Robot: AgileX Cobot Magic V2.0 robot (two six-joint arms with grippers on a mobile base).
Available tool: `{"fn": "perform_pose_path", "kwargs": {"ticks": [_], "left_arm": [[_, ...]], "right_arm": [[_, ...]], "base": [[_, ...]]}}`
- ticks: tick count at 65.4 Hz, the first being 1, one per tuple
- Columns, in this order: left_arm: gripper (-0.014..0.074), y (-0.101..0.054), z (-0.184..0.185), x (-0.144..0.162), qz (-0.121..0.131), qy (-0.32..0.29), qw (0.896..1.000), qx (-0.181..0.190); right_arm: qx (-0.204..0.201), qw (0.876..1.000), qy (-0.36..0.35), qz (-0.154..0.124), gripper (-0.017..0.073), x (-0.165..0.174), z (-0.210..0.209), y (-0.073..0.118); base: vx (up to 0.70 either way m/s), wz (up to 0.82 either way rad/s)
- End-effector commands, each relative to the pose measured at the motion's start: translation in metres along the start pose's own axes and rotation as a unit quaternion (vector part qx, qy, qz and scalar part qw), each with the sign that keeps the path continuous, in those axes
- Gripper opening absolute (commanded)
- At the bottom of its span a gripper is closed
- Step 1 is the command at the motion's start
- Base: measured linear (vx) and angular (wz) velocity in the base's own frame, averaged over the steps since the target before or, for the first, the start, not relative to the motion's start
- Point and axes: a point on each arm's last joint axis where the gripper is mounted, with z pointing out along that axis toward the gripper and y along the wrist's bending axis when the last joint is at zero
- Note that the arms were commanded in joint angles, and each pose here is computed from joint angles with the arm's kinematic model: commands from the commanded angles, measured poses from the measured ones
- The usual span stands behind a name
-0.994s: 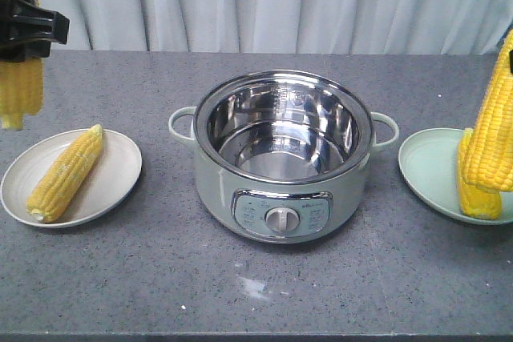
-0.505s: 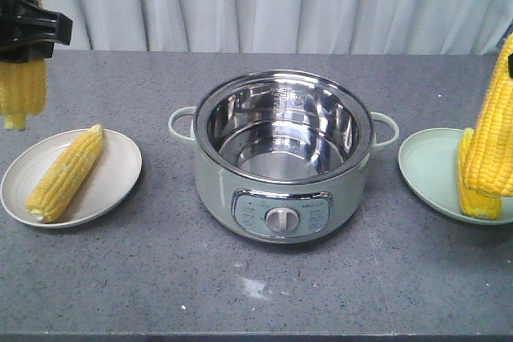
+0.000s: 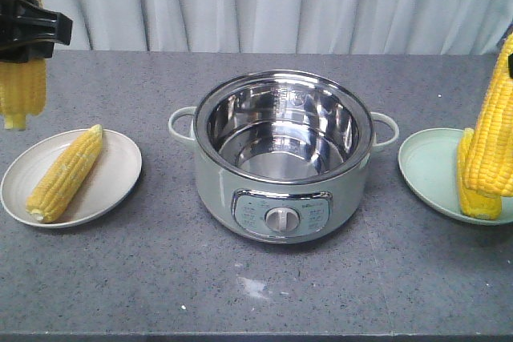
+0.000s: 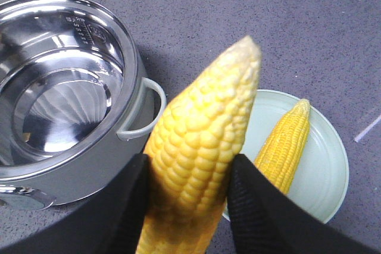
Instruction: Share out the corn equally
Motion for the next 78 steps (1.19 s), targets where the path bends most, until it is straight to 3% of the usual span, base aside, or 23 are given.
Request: {"fn": "perform_pose_path", "kwargs": {"ticks": [1, 78], "left_arm": [[0.0004, 0.0035, -0.0166, -0.0083, -0.008, -0.054, 0.998, 0.007], [0.0004, 0.0035, -0.0166, -0.0083, -0.008, -0.054, 0.998, 0.007]], "right_arm": [[0.007, 0.999, -0.049, 0.000, 0.0193, -0.0085, -0.0124, 0.0011], [0.007, 0.999, -0.049, 0.000, 0.0193, -0.0085, -0.0124, 0.0011]], "base": [[0.00, 0.00], [0.00, 0.00]]}}
